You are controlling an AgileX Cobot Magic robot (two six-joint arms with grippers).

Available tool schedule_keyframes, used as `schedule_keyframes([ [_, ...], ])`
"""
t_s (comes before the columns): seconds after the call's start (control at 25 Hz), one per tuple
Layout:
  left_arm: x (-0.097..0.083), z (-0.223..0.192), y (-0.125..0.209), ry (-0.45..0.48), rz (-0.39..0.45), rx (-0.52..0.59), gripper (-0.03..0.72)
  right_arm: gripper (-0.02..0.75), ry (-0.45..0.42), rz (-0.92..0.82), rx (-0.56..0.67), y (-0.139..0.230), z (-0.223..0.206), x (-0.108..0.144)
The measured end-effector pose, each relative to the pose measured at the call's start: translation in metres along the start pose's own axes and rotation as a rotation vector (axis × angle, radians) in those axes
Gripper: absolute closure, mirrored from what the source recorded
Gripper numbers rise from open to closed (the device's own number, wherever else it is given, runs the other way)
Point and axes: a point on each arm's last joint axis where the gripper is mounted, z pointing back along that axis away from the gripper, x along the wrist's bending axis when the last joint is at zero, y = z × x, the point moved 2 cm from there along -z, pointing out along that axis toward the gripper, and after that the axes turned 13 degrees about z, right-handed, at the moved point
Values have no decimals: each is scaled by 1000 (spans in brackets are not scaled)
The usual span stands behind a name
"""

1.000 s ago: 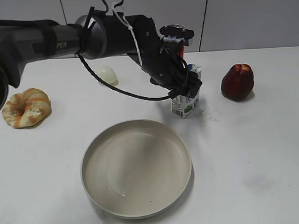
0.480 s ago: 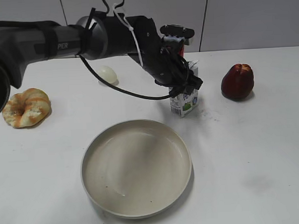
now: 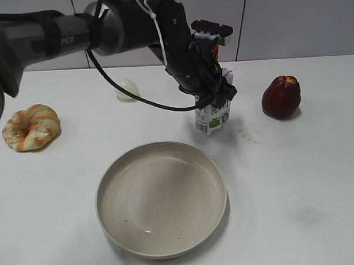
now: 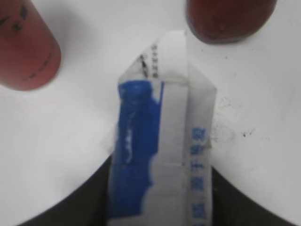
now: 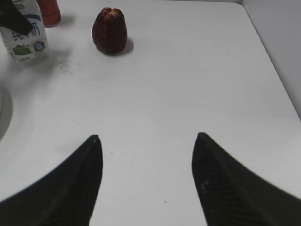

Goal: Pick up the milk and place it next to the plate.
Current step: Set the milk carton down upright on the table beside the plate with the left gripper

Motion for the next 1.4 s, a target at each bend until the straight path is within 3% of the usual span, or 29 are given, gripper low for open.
schedule_keyframes([
  [0.36,-7,71,-11,-44,-66,50,383,279,0,0,0,0,0,0],
  [0.56,10,107,-12,-76,11,99,383,279,0,0,0,0,0,0],
  [0.72,32,135,-9,-137,119,140,383,279,0,0,0,0,0,0],
  [0.96,55,182,-2,-221,201,118,383,279,0,0,0,0,0,0],
  [1.4,55,220,59,-278,308,127,383,279,0,0,0,0,0,0],
])
